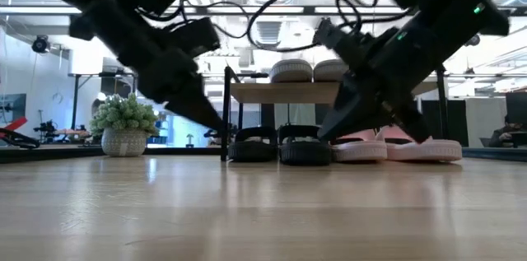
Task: Pick and place slides into the shelf
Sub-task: Adjust the right black slipper under the shelf, then adjust the left pink slipper under the shelf
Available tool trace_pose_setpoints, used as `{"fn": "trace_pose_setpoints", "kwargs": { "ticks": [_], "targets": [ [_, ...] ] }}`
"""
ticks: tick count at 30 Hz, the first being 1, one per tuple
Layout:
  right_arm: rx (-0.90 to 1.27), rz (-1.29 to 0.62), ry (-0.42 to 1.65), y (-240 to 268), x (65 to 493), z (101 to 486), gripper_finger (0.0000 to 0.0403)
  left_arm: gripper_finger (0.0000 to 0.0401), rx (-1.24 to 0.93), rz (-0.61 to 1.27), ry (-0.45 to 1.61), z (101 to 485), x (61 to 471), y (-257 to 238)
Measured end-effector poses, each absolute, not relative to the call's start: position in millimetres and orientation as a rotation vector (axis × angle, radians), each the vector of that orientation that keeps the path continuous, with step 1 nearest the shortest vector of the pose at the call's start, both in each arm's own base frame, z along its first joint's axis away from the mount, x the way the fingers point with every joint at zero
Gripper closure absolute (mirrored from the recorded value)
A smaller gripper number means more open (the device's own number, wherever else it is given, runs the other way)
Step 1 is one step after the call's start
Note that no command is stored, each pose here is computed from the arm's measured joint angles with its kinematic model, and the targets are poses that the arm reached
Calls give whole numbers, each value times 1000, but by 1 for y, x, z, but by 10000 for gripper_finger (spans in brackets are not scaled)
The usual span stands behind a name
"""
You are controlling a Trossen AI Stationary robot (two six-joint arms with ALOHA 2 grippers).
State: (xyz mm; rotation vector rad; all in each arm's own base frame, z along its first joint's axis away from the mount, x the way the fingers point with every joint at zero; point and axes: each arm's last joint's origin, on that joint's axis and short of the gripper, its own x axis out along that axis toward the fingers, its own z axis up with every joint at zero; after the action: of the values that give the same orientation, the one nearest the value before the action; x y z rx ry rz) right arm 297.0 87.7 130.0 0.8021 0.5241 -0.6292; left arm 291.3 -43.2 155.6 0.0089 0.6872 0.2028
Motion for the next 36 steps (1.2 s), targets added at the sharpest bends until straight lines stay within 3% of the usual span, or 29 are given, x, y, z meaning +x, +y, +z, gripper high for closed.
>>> {"fn": "trace_pose_setpoints", "kwargs": {
  "ticks": [13,25,36],
  "targets": [
    [668,-732,562,54,328,106,392,401,-60,215,704,153,270,-51],
    [598,-850,525,3,337,113,392,401,-58,209,703,154,270,-52],
    [537,-669,513,30,361,142,392,401,-30,265,686,154,271,-50]
  ]
}}
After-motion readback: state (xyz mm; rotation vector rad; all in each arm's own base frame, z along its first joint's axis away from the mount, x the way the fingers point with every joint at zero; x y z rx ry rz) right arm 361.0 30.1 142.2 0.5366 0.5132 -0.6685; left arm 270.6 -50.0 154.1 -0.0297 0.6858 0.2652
